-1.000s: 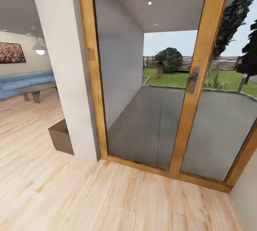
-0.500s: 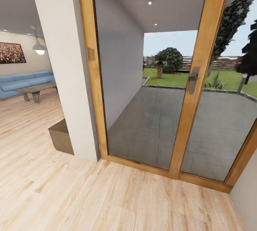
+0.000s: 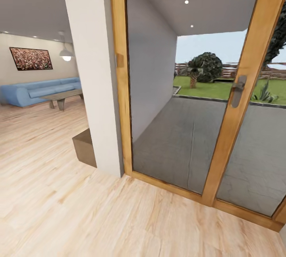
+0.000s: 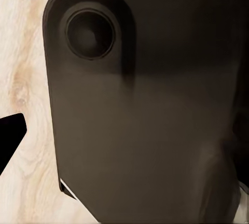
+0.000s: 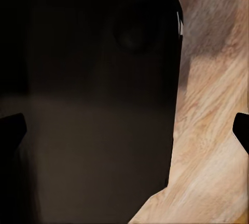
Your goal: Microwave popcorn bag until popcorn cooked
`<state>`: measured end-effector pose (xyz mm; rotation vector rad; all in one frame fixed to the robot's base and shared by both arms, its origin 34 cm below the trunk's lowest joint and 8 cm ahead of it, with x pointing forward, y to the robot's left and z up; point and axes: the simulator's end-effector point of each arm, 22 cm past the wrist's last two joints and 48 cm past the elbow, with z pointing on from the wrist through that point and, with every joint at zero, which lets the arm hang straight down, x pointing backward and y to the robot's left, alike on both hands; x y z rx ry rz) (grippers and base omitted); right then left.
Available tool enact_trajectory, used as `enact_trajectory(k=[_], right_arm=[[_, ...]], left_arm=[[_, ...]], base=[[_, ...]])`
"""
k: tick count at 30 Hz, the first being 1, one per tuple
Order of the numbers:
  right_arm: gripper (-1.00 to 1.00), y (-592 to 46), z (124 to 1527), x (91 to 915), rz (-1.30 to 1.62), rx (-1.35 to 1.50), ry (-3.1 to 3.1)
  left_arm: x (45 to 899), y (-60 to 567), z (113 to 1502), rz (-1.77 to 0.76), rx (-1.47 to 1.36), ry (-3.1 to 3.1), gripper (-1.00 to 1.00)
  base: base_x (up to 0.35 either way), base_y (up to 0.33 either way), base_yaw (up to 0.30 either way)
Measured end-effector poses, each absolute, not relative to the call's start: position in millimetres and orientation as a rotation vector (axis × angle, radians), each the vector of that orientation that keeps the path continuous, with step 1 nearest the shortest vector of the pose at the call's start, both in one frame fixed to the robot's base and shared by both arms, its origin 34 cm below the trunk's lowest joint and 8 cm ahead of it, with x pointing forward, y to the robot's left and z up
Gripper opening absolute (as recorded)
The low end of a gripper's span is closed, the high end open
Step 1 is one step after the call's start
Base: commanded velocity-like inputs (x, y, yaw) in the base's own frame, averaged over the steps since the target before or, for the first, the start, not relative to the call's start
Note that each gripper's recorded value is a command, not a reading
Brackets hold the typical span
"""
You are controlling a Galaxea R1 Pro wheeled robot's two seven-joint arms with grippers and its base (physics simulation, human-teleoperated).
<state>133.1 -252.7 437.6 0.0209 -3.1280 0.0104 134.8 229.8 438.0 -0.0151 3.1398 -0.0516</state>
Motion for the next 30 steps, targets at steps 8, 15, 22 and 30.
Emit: enact_trajectory(k=[8,15,22,30], right_arm=[[1.0,-252.6,437.6,134.2,0.01,0.023,-3.133],[1.0,-252.6,437.6,134.4,0.01,0.024,-3.133],[1.0,-252.7,437.6,134.7,0.011,0.022,-3.134],[1.0,-252.9,437.6,135.2,0.012,0.027,-3.136]], left_arm=[[134.8,229.0,438.0,-0.053,-0.021,3.14,1.0],[134.9,229.1,438.0,-0.052,-0.022,3.14,1.0],[135.1,229.3,438.0,-0.051,-0.022,3.139,1.0],[135.2,236.9,437.8,-0.036,-0.012,3.14,1.0]], base=[[0.0,0.0,0.28],[0.0,0.0,0.28],[0.0,0.0,0.28],[0.0,0.0,0.28]])
